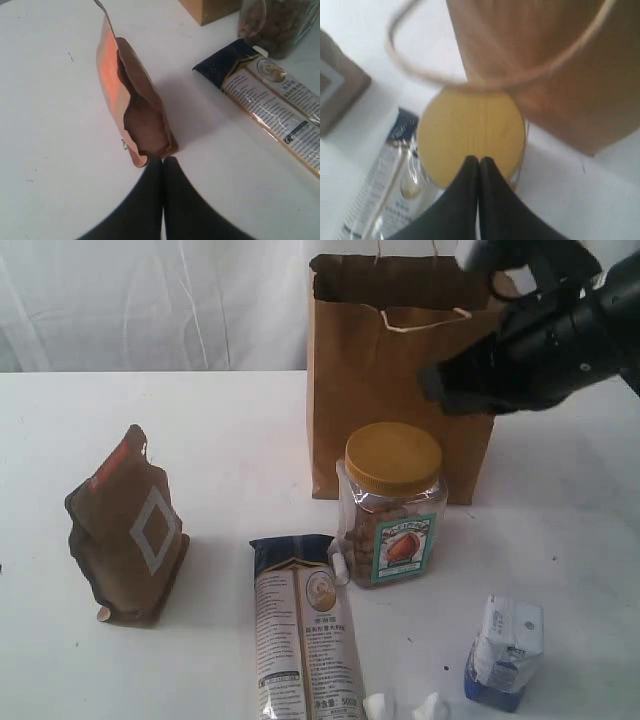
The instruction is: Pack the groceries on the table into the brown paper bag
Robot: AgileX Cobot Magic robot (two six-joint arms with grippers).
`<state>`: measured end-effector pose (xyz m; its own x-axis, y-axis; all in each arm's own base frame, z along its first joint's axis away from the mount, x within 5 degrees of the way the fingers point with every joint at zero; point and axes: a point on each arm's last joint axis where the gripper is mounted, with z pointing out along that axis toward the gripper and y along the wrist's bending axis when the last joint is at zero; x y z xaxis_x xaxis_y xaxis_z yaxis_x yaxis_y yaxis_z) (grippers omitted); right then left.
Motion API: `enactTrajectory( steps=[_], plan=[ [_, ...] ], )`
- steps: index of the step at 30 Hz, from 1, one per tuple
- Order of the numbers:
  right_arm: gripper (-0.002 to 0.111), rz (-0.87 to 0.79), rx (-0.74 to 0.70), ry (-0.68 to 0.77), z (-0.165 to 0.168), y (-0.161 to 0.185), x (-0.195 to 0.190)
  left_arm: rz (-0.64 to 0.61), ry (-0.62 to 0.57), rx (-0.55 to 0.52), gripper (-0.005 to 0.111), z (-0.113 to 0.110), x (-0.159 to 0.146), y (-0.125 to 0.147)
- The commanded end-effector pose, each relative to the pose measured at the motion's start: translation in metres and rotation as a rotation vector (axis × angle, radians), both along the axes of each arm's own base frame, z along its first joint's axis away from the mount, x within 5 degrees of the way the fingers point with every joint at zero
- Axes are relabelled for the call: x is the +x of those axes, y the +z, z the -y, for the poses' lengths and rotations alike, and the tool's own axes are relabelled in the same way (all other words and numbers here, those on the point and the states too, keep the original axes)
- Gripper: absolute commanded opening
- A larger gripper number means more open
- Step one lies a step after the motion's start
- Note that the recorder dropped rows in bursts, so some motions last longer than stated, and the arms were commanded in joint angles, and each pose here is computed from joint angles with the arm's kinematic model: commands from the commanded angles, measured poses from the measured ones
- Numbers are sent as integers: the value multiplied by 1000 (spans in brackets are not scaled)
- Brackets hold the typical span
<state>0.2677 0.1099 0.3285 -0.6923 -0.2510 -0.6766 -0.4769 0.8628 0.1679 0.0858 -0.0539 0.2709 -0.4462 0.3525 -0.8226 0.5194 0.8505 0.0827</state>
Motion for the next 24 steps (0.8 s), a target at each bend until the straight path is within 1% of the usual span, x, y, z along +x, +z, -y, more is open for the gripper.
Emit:
enactTrajectory(
  steps=[1, 3, 5, 6, 14, 19, 24],
  plan=[
    [0, 24, 181, 73, -23, -1, 14, -3, -5, -2, 0, 0, -1, -2],
    [0, 0, 237, 165, -38, -7, 13, 0, -7, -5, 0, 0, -1, -1],
    [0, -11, 235, 264, -52, -15, 12, 7, -9, -13, 0, 1, -1, -1],
    [0, -8, 223, 284, -56, -19, 13, 10, -12, -20, 0, 1, -1, 0],
    [0, 12, 173, 222, -79, -53, 33, -3, -15, -45, 0, 2, -2, 0],
    [0, -41, 140, 233, -82, -72, 39, -5, -14, -48, 0, 3, -2, 0],
    [0, -85, 94, 260, -81, -78, 36, -5, -14, -48, 0, 3, -2, 0]
  ],
)
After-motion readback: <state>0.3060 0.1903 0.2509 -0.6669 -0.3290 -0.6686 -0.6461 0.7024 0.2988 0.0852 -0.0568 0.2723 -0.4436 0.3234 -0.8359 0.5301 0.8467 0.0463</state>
